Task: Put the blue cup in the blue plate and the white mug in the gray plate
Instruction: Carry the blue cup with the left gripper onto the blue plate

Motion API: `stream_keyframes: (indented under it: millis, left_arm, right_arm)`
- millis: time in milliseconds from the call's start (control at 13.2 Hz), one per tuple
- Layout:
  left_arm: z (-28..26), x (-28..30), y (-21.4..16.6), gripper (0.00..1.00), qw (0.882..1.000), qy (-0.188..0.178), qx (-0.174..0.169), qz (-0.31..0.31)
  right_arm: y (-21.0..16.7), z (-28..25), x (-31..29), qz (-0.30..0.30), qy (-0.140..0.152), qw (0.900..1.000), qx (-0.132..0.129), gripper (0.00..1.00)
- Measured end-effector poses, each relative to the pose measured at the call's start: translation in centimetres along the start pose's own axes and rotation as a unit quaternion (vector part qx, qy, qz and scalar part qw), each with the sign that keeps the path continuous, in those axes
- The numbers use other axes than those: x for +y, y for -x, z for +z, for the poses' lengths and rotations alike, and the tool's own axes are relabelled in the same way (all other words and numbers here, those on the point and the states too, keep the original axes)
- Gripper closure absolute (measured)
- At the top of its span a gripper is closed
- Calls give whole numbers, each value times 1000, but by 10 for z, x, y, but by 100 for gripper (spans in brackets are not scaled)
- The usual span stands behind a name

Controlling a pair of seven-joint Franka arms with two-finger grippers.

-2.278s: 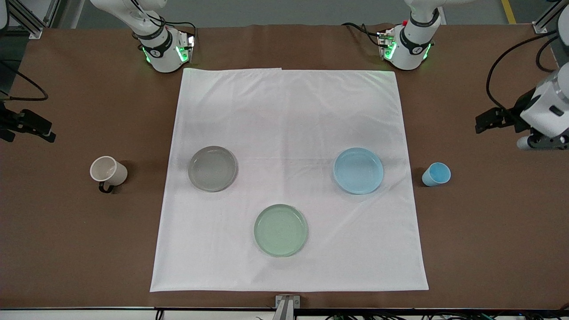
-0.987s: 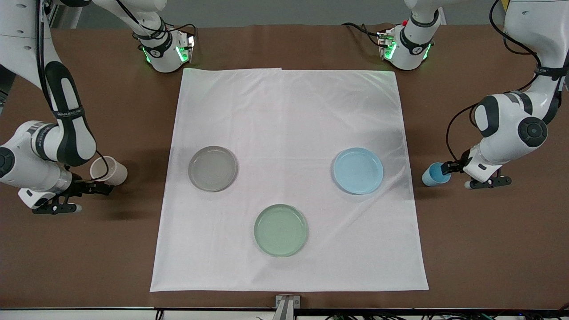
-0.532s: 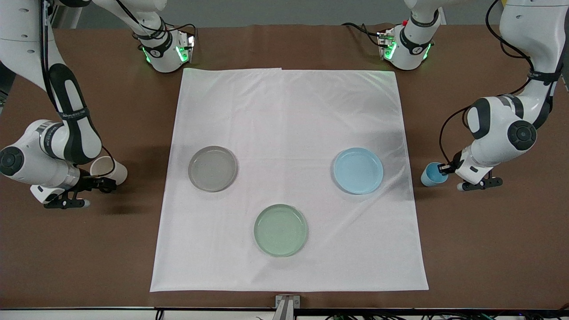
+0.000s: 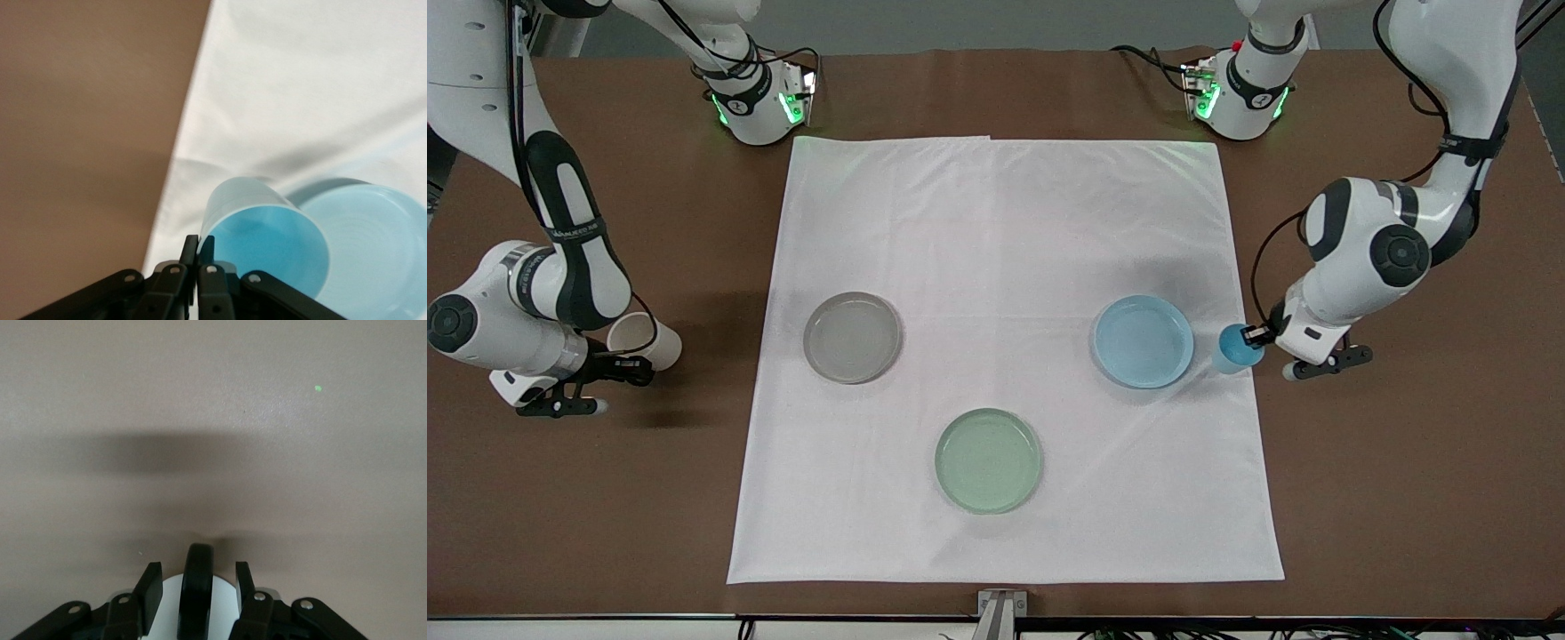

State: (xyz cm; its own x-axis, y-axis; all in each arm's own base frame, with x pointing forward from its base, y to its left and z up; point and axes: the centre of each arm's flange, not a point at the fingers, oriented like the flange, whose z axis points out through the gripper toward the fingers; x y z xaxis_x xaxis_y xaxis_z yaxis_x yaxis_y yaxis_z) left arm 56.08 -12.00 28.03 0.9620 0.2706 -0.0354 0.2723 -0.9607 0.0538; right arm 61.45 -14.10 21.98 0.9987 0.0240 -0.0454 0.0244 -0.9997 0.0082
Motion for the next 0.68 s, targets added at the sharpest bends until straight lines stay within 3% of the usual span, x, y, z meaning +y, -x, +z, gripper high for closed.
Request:
stream_keyframes:
  millis: [228,456,532,684]
  left_arm:
    - [12,60,37,96,1000,-2,-10,-26]
    - [28,84,54,95,999,-7,-24,-34]
    - [34,83,54,92,999,-9,-29,-35]
    - [43,80,51,73,999,-10,-36,-39]
  right_arm:
    - [-1,4,1,0,3,1000,7,57]
    - [0,9,1,0,3,1000,4,63]
    - [0,10,1,0,2,1000,3,71]
    - [0,11,0,0,2,1000,3,77]
